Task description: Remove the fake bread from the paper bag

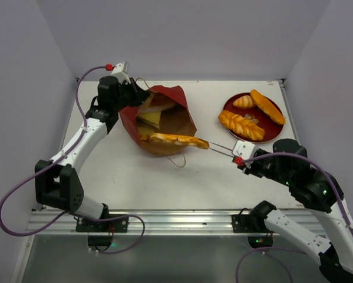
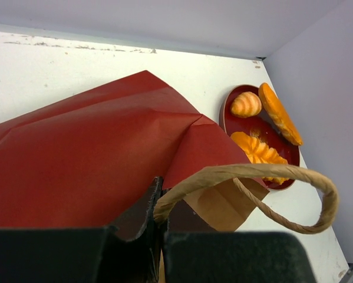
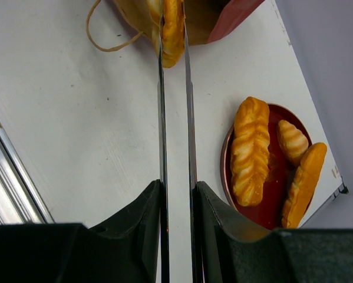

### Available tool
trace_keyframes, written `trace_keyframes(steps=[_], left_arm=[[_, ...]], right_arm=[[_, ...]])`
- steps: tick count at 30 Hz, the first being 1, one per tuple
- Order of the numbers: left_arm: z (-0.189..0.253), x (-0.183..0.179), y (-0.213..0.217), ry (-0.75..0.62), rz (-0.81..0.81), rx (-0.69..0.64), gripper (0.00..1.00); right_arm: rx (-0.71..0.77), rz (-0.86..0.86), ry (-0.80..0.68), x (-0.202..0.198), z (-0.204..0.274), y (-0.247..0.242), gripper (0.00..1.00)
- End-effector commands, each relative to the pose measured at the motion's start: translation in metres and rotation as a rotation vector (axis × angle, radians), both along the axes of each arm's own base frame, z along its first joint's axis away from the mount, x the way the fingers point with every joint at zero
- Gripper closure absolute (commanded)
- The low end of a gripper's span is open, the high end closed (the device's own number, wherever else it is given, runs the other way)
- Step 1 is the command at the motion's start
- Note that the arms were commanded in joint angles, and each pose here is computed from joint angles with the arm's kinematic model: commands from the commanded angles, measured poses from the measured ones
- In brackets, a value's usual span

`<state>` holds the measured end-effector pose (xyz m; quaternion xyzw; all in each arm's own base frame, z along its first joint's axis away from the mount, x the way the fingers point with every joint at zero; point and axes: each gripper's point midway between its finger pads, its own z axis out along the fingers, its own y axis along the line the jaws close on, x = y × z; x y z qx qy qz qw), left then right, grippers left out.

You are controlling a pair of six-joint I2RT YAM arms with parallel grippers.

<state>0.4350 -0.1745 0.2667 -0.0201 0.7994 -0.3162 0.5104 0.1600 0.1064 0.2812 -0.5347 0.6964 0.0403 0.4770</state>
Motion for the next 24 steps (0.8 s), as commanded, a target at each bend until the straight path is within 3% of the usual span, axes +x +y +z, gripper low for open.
trace_keyframes(steps=[1, 11, 18, 24], left_arm=[[0.005, 0.014, 0.014, 0.004, 0.073, 0.009, 1.0], [-0.005, 0.013, 0.017, 0.028, 0.087, 0.028, 1.0], [-0.009, 0.009, 0.017, 0.033, 0.073, 0.046, 1.0], [-0.006, 0.003, 0.015, 0.021, 0.049, 0.043, 1.0]], right_arm=[[0.047, -0.02, -0.102, 0.003, 0.034, -0.006, 1.0], [0.053, -0.13, -0.24, 0.016, 0.09, -0.026, 1.0], [0.037, -0.233, -0.293, 0.033, 0.103, -0.037, 1.0], [-0.008, -0.445, -0.379, 0.064, 0.117, -0.061, 1.0]])
